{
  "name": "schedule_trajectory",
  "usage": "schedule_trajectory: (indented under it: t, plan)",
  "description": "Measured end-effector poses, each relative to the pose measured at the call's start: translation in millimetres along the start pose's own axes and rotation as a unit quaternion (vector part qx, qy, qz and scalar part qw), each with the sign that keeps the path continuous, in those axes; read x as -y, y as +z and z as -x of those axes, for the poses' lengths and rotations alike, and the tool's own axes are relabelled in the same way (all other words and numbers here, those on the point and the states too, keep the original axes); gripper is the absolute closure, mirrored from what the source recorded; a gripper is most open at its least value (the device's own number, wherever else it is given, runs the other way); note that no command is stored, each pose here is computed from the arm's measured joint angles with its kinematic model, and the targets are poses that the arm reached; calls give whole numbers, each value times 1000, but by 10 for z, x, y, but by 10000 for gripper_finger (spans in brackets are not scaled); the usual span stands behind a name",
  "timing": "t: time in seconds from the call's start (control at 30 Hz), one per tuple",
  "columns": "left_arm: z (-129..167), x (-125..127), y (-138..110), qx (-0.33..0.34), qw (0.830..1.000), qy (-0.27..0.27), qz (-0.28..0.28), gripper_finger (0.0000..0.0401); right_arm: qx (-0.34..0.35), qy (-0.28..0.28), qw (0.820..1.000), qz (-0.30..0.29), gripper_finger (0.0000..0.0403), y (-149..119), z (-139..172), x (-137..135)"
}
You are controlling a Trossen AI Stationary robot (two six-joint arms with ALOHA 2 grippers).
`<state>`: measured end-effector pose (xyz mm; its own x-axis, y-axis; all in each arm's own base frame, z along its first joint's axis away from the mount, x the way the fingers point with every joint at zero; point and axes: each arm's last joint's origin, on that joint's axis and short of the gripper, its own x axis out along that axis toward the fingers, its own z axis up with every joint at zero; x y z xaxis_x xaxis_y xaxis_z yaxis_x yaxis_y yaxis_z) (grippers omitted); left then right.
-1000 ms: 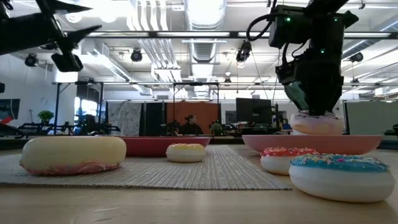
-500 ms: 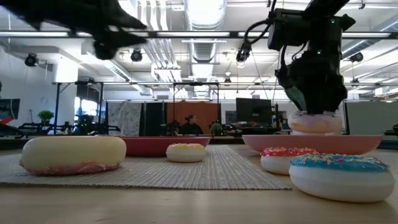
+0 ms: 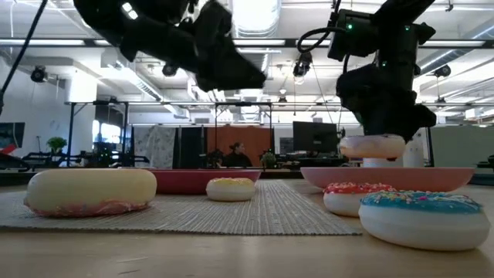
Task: Pick & Place donuts
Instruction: Put the large purple donut into the light pink plate
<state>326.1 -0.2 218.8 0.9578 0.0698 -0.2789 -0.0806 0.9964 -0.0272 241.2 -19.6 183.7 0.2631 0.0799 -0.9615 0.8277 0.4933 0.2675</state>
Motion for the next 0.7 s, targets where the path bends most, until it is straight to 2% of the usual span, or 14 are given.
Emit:
schedule_trajectory:
  t: [0.13,0.2,0.33,0.4,0.57,0.7]
  plan:
    - [-283,96,-29,18,999,-37,-9,264,10,18,1000,-21,163,21,-3,-28]
    - [-429,119,4,24,999,-42,17,264,17,28,999,-24,163,37,-5,-42]
    - [-737,138,-30,17,997,-40,70,264,23,35,999,-25,163,45,8,-34]
    - [-912,149,-107,1,996,-38,75,264,23,35,999,-24,163,40,13,-29]
    - [-1293,177,-112,8,995,-38,90,264,21,31,999,-12,163,24,-10,-3]
    - [-1514,193,-210,-33,993,-32,106,264,13,20,1000,-5,163,-1,-40,37]
